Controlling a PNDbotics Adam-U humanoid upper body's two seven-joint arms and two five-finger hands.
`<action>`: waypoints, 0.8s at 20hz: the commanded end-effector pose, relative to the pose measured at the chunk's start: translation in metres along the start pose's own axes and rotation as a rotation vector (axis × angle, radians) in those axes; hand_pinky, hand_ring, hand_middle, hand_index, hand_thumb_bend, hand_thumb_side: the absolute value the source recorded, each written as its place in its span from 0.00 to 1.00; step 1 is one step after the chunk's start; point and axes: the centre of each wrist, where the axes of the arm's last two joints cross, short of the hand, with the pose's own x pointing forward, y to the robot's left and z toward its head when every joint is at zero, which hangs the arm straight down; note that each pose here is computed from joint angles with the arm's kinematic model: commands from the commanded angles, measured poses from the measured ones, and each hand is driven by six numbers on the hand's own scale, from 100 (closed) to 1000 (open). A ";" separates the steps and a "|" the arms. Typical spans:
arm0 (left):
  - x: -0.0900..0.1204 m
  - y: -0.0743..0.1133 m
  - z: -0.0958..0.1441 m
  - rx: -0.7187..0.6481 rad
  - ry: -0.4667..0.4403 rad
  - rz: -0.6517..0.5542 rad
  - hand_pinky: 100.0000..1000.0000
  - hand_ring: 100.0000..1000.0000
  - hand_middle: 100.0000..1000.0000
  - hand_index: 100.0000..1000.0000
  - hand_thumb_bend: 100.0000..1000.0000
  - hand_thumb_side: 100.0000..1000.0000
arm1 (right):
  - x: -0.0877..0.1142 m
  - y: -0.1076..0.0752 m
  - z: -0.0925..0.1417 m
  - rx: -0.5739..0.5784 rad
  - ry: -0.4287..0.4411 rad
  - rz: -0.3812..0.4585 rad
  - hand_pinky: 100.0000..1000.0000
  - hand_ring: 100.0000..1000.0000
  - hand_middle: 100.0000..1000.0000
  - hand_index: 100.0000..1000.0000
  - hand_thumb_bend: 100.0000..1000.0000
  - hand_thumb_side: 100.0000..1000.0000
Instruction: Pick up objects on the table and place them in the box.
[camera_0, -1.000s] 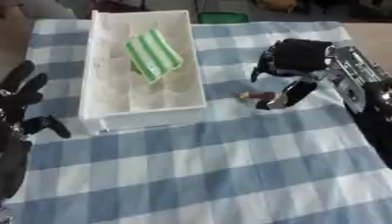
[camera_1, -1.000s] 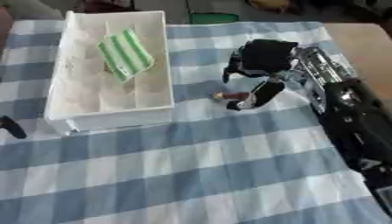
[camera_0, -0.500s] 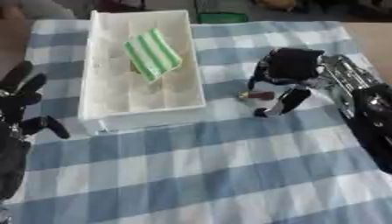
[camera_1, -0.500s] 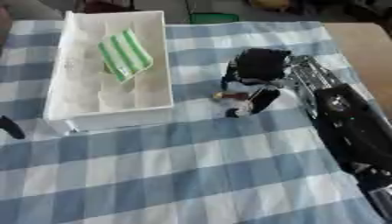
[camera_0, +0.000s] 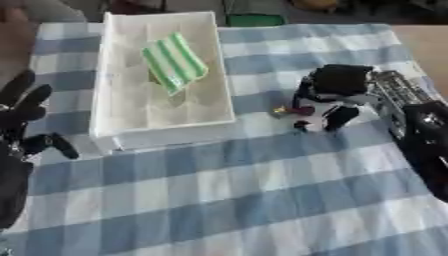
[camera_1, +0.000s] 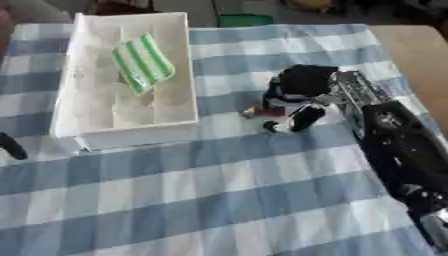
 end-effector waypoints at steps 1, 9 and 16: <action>0.005 0.000 -0.005 -0.011 -0.027 -0.007 0.41 1.00 1.00 0.77 0.09 0.72 | -0.013 -0.008 0.016 0.033 0.019 -0.046 0.17 0.20 0.15 0.62 0.11 0.76; 0.005 0.000 -0.005 -0.011 -0.029 -0.006 0.41 1.00 1.00 0.77 0.09 0.72 | -0.015 -0.014 0.018 0.048 0.023 -0.133 0.17 0.19 0.15 0.61 0.06 0.75; 0.005 0.000 -0.005 -0.013 -0.030 -0.004 0.41 1.00 1.00 0.77 0.09 0.72 | -0.013 -0.021 0.016 0.066 0.008 -0.118 0.18 0.20 0.15 0.62 0.10 0.71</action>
